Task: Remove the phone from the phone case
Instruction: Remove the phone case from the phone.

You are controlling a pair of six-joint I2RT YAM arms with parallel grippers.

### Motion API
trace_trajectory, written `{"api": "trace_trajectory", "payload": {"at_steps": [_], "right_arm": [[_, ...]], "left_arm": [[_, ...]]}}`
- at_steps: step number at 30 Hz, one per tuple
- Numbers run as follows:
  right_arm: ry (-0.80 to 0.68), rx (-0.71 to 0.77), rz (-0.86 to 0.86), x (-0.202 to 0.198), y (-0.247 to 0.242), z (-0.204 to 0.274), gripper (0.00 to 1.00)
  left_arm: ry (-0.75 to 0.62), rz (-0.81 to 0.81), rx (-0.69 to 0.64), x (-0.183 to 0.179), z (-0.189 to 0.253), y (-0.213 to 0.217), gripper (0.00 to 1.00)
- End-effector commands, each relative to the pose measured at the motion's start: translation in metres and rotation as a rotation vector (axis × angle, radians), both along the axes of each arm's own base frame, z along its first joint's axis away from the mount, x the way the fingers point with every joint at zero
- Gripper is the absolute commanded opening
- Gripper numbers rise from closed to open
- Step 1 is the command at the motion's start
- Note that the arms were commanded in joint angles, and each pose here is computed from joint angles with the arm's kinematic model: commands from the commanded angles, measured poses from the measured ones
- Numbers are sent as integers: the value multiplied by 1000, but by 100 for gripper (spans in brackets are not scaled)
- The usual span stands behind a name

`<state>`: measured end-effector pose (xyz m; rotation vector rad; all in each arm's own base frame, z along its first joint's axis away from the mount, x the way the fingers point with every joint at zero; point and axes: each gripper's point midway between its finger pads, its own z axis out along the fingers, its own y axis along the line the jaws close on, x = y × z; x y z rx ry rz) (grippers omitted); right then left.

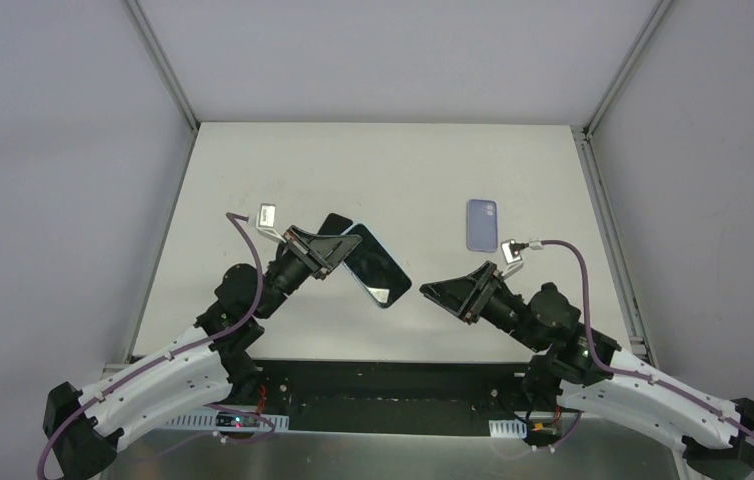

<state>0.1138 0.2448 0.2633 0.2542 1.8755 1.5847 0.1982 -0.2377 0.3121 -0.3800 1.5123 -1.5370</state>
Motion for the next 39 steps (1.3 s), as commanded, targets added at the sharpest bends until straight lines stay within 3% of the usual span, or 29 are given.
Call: {"api": "trace_trajectory", "payload": {"at_steps": [1, 18, 39], "right_arm": [[1, 107, 36, -1, 12, 25, 55], [71, 107, -59, 19, 17, -8, 53], [82, 70, -32, 14, 21, -18, 51]], "left_arm": [[-96, 8, -136, -4, 53, 7, 0], [-60, 52, -166, 5, 53, 10, 0], [-52, 44, -174, 6, 57, 8, 0]]}}
